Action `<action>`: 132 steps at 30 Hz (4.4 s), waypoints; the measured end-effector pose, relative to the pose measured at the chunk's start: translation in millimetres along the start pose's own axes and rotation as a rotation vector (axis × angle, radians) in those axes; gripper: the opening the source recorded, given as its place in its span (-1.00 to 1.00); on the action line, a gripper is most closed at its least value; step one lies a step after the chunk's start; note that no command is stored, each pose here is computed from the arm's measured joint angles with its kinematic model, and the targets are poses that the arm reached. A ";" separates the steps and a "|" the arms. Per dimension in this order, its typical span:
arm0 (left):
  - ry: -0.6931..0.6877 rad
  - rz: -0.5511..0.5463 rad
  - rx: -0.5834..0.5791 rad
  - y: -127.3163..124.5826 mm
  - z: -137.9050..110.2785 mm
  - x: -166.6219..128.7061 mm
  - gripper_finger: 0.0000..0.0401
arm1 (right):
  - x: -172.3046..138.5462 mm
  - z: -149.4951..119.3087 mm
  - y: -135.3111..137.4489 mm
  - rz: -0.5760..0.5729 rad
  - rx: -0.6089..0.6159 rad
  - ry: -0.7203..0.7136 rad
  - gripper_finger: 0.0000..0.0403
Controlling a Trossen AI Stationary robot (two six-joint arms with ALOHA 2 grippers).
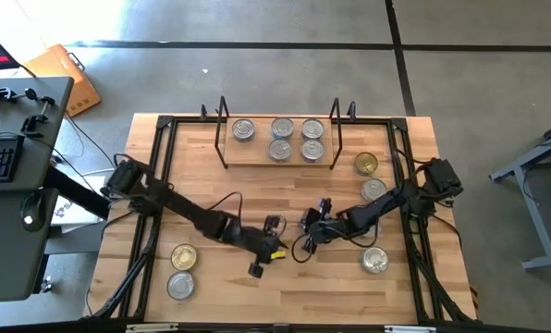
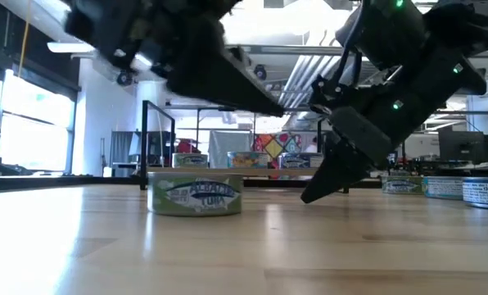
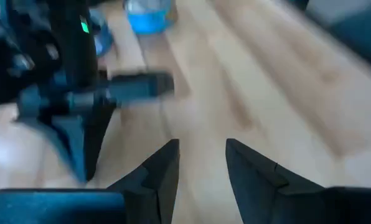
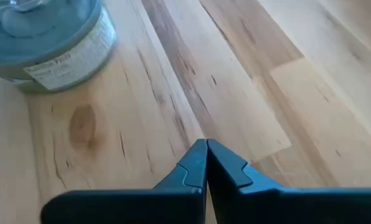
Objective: Stack canned seafood by type on shelf
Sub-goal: Put the green tuna can on the shelf aligned with the other green tuna can, then adjust the green tuna can on the shelf
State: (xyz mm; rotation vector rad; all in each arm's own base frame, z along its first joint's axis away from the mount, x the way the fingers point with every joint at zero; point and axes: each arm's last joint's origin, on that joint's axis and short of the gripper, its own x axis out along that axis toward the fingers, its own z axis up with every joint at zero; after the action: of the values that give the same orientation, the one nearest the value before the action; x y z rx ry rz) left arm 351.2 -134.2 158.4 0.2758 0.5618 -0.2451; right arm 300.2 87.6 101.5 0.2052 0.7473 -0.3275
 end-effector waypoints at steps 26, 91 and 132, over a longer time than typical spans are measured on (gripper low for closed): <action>0.239 0.309 0.040 -59.3 -39.0 10.3 -0.41 | -3.7 -9.0 17.7 0.030 -0.009 -0.051 -1.00; 0.885 0.627 -0.222 185.3 -59.4 -72.1 -0.77 | -10.4 -15.9 29.0 0.068 -0.056 -0.052 -1.00; 0.742 0.734 -0.617 337.9 -94.9 -108.9 -0.89 | -7.4 -10.3 24.1 0.037 -0.041 -0.083 -1.00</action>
State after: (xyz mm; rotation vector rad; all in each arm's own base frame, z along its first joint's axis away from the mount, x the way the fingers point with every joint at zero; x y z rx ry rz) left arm 317.7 228.7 205.6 -0.0551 1.1841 0.7704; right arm 297.4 114.7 100.9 0.1658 0.6673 -0.2839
